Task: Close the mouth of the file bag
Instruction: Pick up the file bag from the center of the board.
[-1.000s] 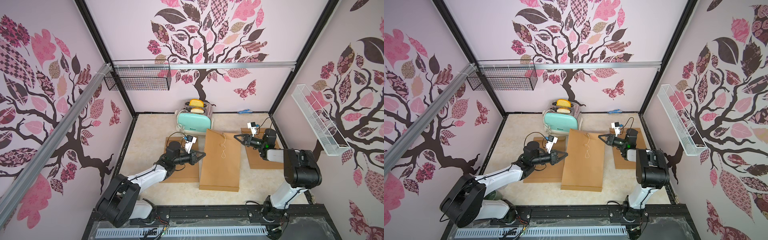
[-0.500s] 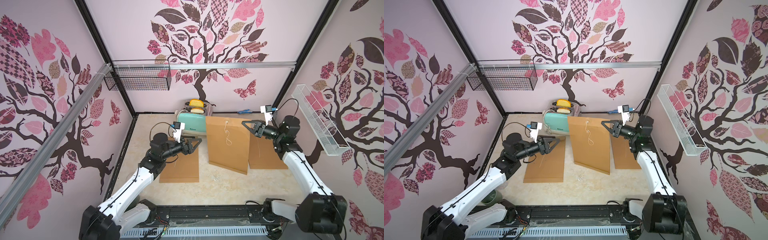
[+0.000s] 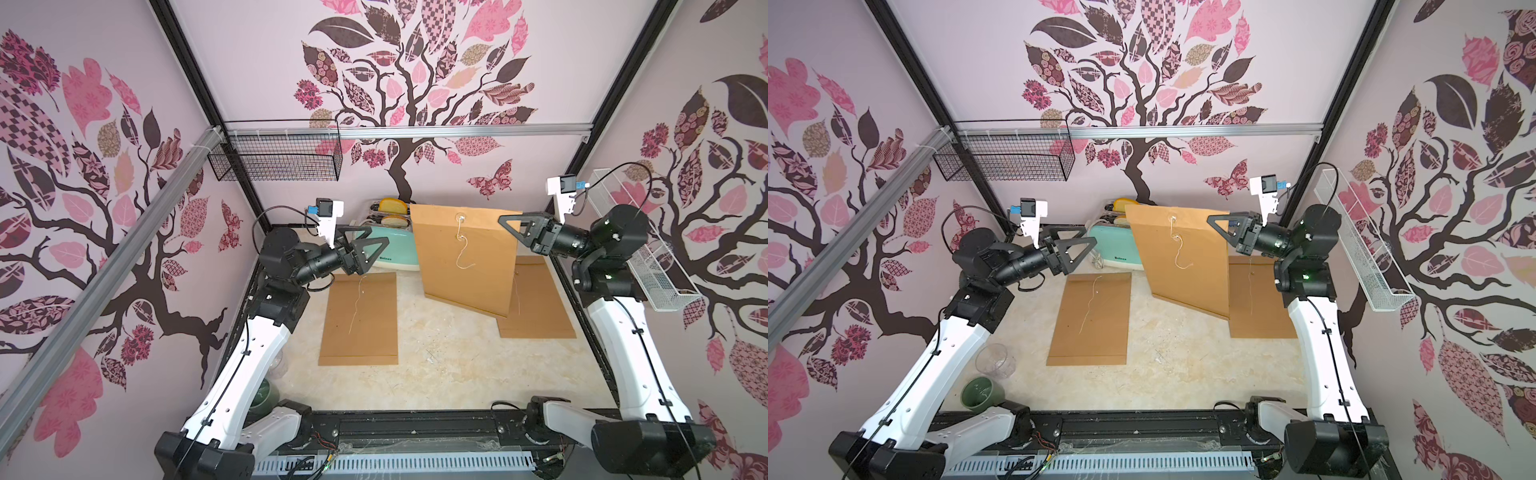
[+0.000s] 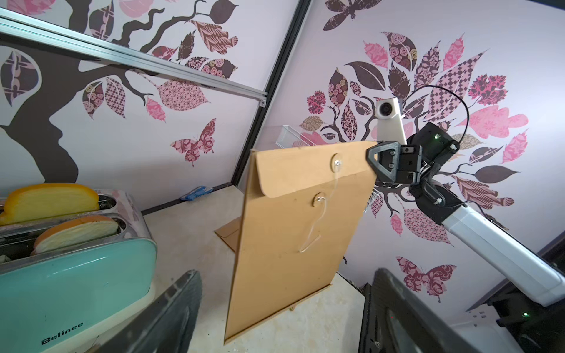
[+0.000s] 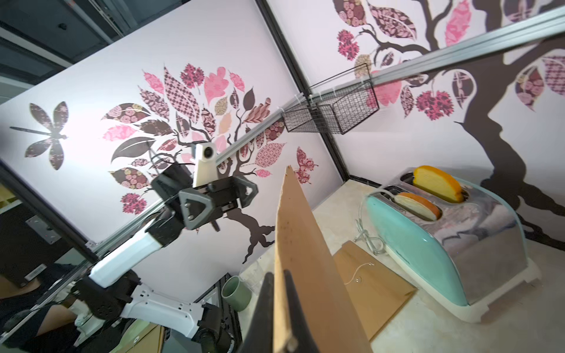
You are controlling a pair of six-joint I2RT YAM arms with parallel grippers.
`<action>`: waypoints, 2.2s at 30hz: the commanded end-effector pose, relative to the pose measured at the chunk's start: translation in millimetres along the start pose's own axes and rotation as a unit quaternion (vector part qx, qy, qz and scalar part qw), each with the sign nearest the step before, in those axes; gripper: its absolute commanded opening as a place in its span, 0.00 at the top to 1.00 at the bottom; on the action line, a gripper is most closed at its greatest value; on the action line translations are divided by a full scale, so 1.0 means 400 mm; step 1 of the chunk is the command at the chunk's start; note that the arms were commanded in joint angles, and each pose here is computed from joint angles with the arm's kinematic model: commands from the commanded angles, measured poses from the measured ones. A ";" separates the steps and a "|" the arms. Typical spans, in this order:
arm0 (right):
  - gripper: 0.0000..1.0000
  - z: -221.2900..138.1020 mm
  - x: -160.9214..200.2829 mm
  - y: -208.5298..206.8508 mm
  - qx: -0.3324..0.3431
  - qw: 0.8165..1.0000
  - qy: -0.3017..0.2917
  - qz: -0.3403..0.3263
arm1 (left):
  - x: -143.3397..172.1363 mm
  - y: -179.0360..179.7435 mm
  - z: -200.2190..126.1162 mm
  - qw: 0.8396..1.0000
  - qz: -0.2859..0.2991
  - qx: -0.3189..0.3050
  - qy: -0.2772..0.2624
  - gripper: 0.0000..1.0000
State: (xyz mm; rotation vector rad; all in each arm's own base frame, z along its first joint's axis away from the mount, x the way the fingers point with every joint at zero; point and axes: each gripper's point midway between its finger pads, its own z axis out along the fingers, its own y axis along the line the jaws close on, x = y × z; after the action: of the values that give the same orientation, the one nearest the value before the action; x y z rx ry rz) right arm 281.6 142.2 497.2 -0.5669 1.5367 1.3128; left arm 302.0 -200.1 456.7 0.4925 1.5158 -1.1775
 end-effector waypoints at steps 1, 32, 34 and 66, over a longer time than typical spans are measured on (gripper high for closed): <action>1.00 0.004 -0.007 0.040 -0.026 0.999 0.019 0.025 | -0.072 -0.083 0.000 0.995 0.018 0.095 -0.005 0.02; 1.00 0.028 -0.014 0.072 -0.061 0.996 0.011 0.061 | 0.085 0.030 0.113 0.992 0.020 0.128 0.012 0.09; 1.00 0.031 -0.013 0.064 -0.057 0.996 0.006 0.068 | 0.090 0.006 0.115 0.988 0.016 0.153 0.008 0.10; 1.00 0.061 0.025 0.036 -0.062 0.992 0.014 0.106 | 0.166 -0.084 0.138 0.975 -0.013 0.221 0.023 0.56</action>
State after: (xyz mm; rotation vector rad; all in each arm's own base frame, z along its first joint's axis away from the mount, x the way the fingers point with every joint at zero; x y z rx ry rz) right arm 278.2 170.8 488.6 -0.5042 1.6170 1.5930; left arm 287.0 -272.4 416.3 0.7711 1.3102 -1.5343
